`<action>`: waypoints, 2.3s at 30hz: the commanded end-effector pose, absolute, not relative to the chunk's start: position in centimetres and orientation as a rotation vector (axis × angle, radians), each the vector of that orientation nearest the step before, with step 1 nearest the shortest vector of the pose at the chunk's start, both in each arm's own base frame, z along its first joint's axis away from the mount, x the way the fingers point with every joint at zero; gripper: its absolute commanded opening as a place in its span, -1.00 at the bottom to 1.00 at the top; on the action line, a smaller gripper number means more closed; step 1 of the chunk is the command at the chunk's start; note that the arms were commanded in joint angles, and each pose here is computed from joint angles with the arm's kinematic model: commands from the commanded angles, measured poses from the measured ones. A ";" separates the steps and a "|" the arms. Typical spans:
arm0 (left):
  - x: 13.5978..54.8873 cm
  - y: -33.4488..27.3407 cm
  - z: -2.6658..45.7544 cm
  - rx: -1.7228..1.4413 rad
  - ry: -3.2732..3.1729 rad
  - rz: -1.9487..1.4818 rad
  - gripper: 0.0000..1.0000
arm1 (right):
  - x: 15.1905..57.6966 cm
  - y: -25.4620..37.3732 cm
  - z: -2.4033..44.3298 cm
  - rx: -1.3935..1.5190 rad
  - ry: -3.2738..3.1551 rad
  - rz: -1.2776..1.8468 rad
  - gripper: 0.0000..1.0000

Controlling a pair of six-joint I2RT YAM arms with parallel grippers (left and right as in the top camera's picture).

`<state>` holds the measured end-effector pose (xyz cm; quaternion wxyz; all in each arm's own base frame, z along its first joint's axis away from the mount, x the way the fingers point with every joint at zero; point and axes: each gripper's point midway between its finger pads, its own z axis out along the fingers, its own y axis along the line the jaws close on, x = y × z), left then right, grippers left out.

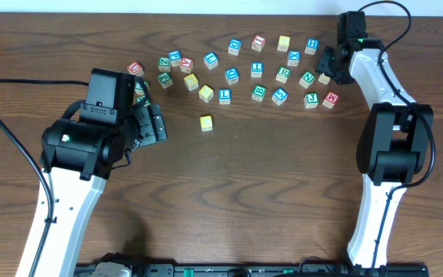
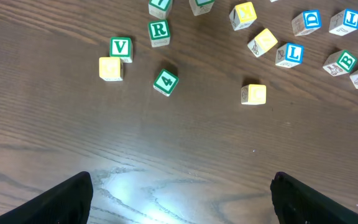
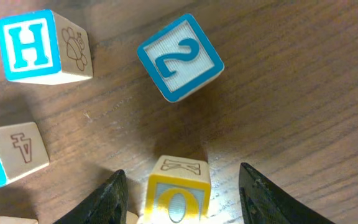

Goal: Spell out CORL
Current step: 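Lower the right gripper and grasp the yellow O block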

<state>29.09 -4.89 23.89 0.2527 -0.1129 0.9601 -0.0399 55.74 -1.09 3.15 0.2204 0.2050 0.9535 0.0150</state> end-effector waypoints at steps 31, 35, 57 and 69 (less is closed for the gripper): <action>29.5 -4.6 24.4 -0.305 2.592 -0.093 0.81 | 54.9 -0.5 1.2 0.430 2.682 -0.007 -0.43; 29.5 -4.6 24.4 -0.305 2.592 -0.094 0.81 | 55.0 -0.5 2.4 0.414 2.668 -0.007 -0.40; 30.2 -4.7 24.8 -0.338 2.559 -0.116 0.81 | 52.8 0.8 13.5 0.249 2.590 0.052 -0.18; 30.2 -4.7 24.8 -0.337 2.560 -0.115 0.80 | 54.1 0.7 5.7 0.260 2.681 0.039 0.12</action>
